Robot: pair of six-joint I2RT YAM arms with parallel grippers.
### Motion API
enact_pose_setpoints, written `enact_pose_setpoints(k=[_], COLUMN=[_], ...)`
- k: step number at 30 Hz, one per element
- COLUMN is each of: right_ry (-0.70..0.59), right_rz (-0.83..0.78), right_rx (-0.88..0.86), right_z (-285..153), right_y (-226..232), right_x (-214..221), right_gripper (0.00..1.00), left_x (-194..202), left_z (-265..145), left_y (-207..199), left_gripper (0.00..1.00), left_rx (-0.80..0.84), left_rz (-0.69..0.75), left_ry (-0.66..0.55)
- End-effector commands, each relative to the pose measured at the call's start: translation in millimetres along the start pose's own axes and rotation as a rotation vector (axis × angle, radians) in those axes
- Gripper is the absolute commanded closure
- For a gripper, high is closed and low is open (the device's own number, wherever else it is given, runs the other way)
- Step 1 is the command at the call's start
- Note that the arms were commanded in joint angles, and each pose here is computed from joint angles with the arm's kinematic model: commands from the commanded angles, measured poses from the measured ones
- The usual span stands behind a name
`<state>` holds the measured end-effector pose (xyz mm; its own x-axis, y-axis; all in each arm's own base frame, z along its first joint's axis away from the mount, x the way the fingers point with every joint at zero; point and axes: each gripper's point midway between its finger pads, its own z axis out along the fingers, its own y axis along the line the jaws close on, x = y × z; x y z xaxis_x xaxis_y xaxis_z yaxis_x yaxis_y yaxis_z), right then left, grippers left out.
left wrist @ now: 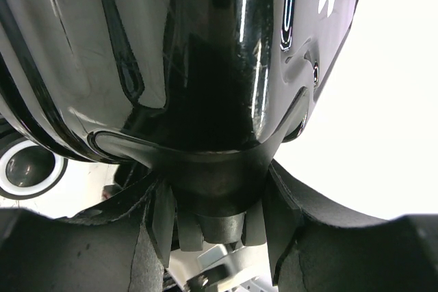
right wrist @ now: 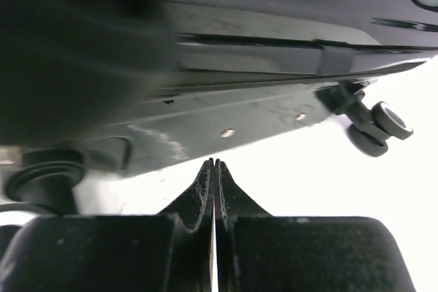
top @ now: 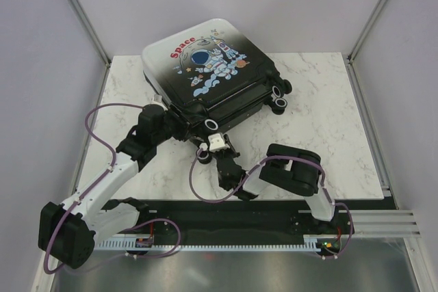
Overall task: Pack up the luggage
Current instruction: Zip the luggage at the center of the board.
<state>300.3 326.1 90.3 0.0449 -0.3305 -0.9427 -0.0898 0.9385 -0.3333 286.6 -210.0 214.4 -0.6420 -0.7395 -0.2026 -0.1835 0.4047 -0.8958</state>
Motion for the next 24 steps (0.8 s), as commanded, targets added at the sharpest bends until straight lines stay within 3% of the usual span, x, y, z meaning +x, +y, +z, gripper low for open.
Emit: enact_pose_setpoints(k=[1,6,11,13,14,15,16,17,18,19,20,22,24], right_ry=[-0.175,-0.165,-0.158,-0.112,-0.156,-0.165,-0.034,-0.101,-0.080,-0.055,-0.068,-0.030,0.004], right_rz=[0.447,0.521,0.500,0.434,0.531,0.545,0.401,0.627,0.652,0.633,0.602,0.463,0.377], right_rx=[0.119,0.199,0.342,0.406,0.399,0.411,0.348,0.186,0.180,0.221,0.169,0.136,0.030], right_z=[3.5,6.3,-0.3,-1.1,-3.0,7.7,18.0,27.2,33.3,43.7,44.4,51.1,63.0], right_y=[-40.7,-74.8,-156.0,-186.6,-206.7,-227.9,-226.1,-226.1,-241.3,-273.4,-279.3,-296.7,-292.8], right_x=[-63.6,-66.3,-77.0,-70.1,-93.0,-98.6,-74.9,-108.0,-108.2,-105.5,-119.8,-141.9,-152.4], right_gripper=[1.00,1.00,0.96,0.87,0.84,0.74,0.67,0.59,0.49,0.45,0.42,0.26,0.21], left_x=[-33.8,-34.6,-49.4,-52.3,-54.0,-53.3,-54.1,-53.8,-52.4,-53.0,-51.7,-52.1,-50.5], left_z=[-45.6,-45.5,-55.4,-54.3,-55.0,-54.2,-54.2,-56.2,-56.7,-57.0,-57.8,-60.1,-62.2], left_y=[-123.9,-123.9,-110.6,-99.3,-97.8,-94.6,-93.1,-94.9,-96.1,-96.6,-97.3,-102.0,-104.7], left_gripper=[0.98,0.98,0.98,0.98,0.98,0.98,0.98,0.98,0.98,0.98,0.98,0.98,0.98], left_rx=[0.417,0.398,0.321,0.272,0.269,0.263,0.260,0.267,0.271,0.268,0.268,0.270,0.264], left_rz=[0.119,0.182,0.233,0.221,0.209,0.201,0.193,0.183,0.188,0.186,0.190,0.203,0.228], left_ry=[-0.164,-0.171,-0.257,-0.265,-0.270,-0.268,-0.268,-0.263,-0.257,-0.253,-0.244,-0.241,-0.228])
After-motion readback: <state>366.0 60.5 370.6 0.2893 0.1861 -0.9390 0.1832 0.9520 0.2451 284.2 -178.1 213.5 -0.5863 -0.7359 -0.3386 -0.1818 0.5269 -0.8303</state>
